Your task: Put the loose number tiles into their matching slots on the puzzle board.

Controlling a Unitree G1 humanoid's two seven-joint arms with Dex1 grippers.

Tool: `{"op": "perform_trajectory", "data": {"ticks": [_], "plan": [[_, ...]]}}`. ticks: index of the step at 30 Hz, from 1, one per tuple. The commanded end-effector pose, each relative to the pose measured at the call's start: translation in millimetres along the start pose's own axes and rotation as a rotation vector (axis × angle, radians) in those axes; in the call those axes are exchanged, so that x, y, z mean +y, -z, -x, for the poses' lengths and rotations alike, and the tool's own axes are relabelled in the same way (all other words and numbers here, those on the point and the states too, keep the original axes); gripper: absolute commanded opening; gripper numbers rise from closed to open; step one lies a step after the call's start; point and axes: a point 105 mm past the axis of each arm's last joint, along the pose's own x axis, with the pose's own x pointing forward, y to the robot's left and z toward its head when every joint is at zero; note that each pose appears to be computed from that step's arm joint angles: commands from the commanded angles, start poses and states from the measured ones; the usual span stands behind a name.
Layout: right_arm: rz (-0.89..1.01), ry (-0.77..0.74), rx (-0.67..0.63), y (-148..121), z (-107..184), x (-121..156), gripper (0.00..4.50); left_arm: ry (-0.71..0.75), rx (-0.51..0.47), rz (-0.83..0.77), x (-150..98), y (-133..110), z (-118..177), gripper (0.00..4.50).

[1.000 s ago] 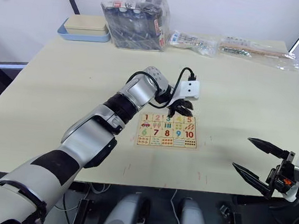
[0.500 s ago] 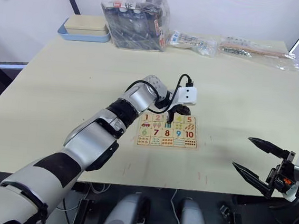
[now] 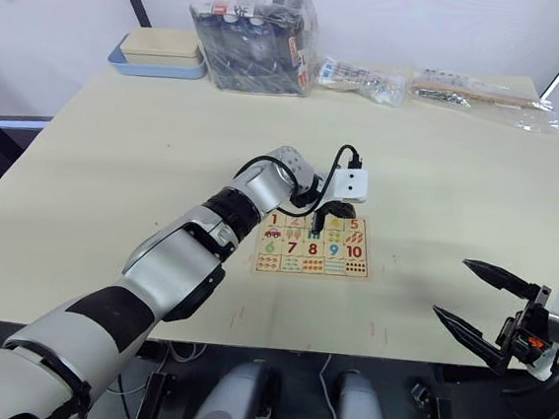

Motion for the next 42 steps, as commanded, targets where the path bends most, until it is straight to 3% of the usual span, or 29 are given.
{"op": "perform_trajectory", "data": {"ticks": [1, 11, 16, 19, 23, 30, 35, 42], "plan": [[0.045, 0.007, -0.031, -12.0, 1.3, 0.3, 4.50, -0.001, -0.023, -0.036, 3.5, -11.7, 3.2, 0.07], [0.045, 0.007, -0.037, -12.3, 0.2, -0.8, 4.50, -0.053, -0.070, -0.008, 13.1, -15.4, 11.5, 0.07], [0.043, -0.001, -0.042, -12.2, -1.8, 0.6, 4.50, -0.093, -0.222, 0.077, 23.4, -25.7, 34.7, 0.07], [0.048, -0.018, -0.050, -15.2, -7.3, 0.1, 4.50, -0.152, -0.395, 0.180, 29.4, -28.9, 75.5, 0.07], [0.052, -0.040, -0.059, -17.0, -13.7, -0.3, 4.50, -0.261, -0.495, 0.341, 26.1, -17.6, 118.4, 0.07], [0.043, -0.068, -0.076, -21.4, -24.3, -4.7, 4.50, -0.473, -0.596, 0.490, 3.2, 8.4, 170.5, 0.07], [0.036, -0.075, -0.089, -24.1, -29.1, -10.4, 4.50, -0.612, -0.576, 0.528, -17.2, 35.0, 189.9, 0.07], [0.031, -0.053, -0.082, -29.2, -26.7, -17.2, 4.50, -0.664, -0.571, 0.614, -63.4, 72.8, 214.9, 0.07]]}}
